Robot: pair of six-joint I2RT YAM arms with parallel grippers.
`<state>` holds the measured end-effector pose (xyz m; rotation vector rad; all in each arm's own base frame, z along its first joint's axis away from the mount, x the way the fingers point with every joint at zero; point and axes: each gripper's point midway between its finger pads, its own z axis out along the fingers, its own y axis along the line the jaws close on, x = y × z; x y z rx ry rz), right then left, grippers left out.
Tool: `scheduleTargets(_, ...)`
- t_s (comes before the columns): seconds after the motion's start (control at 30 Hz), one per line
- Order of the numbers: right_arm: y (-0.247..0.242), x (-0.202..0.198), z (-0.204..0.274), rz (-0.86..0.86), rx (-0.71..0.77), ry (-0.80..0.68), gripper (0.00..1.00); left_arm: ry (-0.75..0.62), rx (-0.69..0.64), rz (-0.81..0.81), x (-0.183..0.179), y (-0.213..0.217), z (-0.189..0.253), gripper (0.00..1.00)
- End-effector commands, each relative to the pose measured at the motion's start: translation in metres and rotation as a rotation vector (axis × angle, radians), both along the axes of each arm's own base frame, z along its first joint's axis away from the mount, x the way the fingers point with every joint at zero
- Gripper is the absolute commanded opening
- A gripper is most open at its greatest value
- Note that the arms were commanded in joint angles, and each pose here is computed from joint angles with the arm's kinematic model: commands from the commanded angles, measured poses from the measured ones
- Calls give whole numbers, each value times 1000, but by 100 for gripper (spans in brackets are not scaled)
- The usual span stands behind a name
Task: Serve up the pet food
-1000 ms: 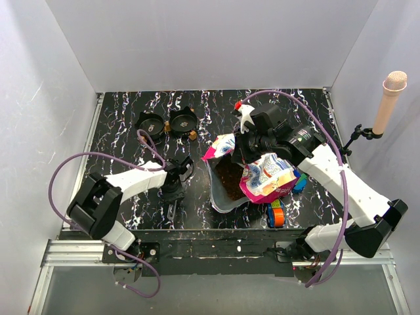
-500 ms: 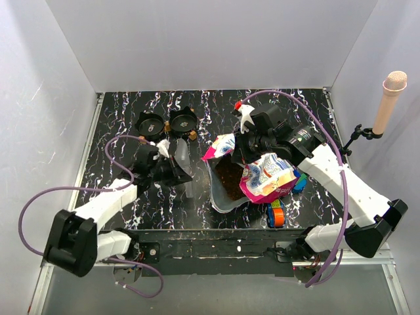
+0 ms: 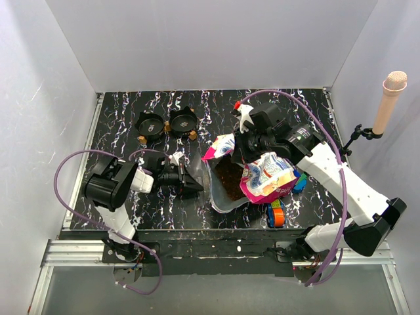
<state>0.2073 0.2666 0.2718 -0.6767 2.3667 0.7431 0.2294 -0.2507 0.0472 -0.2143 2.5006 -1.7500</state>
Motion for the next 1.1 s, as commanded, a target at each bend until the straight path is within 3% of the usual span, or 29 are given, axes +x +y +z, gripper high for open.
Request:
scheduleTargets(0.0, 11, -3, 45, 30, 128, -58, 1, -14, 65, -11, 4, 8, -9, 0)
scheduleTargets(0.17, 9, -5, 40, 28, 125, -61, 1, -38, 170, 49, 6, 26, -16, 34)
scheduleTargets(0.43, 12, -6, 41, 43, 142, -57, 1, -94, 256, 121, 8, 41, 6, 57)
scheduleTargets(0.47, 13, -6, 41, 44, 142, -57, 1, -134, 273, 143, 9, 45, 17, 64)
scheduleTargets(0.6, 13, -8, 40, 48, 150, -55, 1, -179, 459, 288, 5, 71, 38, 76)
scheduleTargets(0.67, 12, -9, 40, 49, 153, -53, 1, -264, 553, 369, 7, 73, 52, 79)
scheduleTargets(0.7, 13, -9, 39, 50, 153, -52, 1, -290, 641, 415, 5, 76, 56, 85)
scheduleTargets(0.77, 12, -11, 40, 49, 157, -50, 1, -400, 809, 527, 7, 84, 63, 89)
scheduleTargets(1.07, 9, -14, 38, 45, 153, -44, 1, -594, 1023, 431, -2, 28, 22, 90)
